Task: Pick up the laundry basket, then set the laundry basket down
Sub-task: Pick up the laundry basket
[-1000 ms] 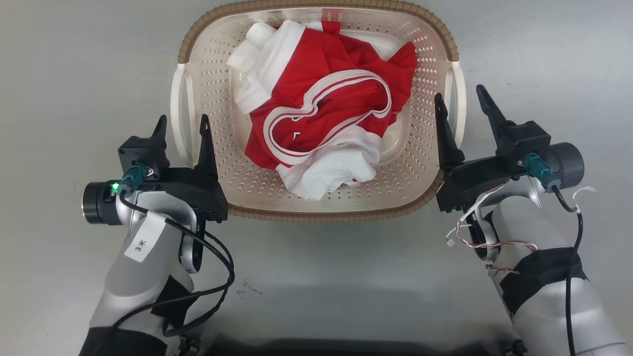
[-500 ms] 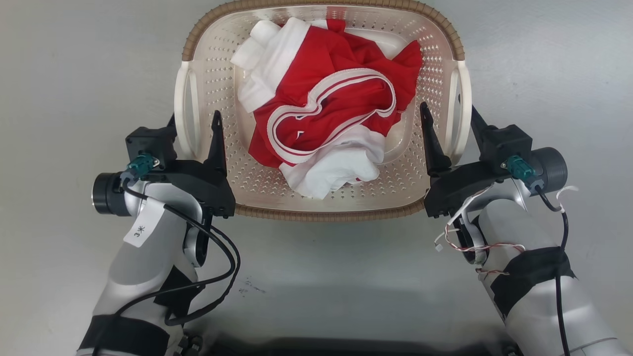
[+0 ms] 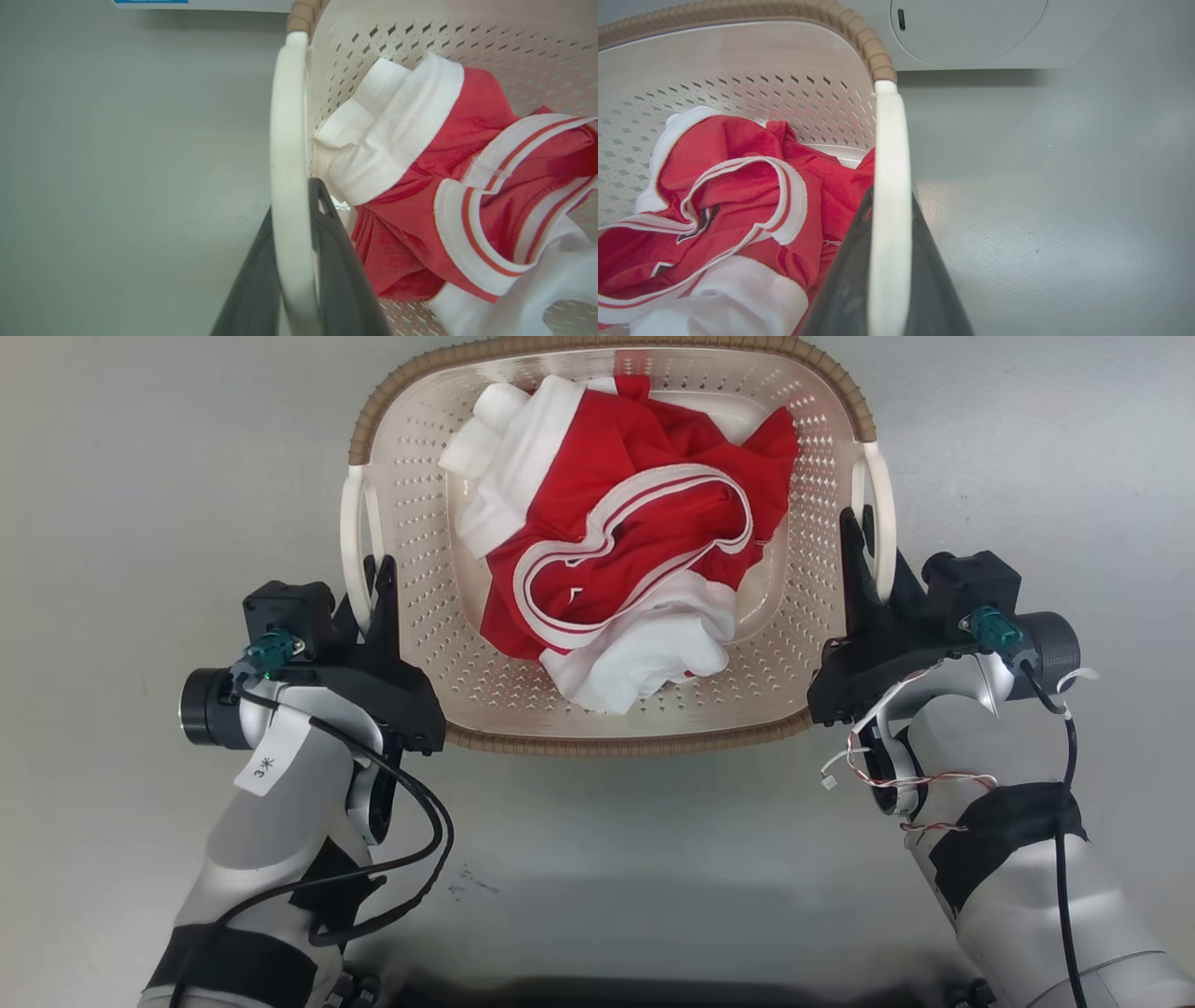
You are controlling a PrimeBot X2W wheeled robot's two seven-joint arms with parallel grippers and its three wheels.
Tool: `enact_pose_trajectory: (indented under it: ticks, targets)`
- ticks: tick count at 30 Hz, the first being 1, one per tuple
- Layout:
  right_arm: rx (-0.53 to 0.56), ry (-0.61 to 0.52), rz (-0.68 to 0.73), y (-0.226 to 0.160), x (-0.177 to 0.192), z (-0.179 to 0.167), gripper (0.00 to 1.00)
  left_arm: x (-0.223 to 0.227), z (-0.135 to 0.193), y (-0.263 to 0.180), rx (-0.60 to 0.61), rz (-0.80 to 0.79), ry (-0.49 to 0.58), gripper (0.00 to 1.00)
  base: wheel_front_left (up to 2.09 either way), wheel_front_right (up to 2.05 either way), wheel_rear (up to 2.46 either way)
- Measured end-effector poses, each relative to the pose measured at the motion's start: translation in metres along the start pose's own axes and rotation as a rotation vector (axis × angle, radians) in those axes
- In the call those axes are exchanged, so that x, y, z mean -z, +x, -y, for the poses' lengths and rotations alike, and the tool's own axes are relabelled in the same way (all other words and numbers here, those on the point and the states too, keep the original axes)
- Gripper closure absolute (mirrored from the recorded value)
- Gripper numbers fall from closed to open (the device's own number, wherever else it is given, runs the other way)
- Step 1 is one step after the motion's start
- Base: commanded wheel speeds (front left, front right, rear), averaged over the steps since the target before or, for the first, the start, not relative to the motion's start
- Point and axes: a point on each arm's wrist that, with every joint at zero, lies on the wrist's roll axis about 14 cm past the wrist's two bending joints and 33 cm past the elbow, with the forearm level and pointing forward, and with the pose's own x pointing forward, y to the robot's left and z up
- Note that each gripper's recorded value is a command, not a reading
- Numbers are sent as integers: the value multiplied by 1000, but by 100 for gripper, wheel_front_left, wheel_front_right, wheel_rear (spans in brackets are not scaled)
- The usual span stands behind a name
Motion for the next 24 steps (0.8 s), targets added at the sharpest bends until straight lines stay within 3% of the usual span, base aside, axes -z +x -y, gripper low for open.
enact_pose_trajectory:
  ticks: [9,24]
  targets:
    - [17,10,-33,-9,2,2,100,-5,9,-7,18,-5,1,100,0,0,0]
    - [27,4,-15,-37,-28,-1,100,-26,20,-38,26,29,-3,100,0,0,0]
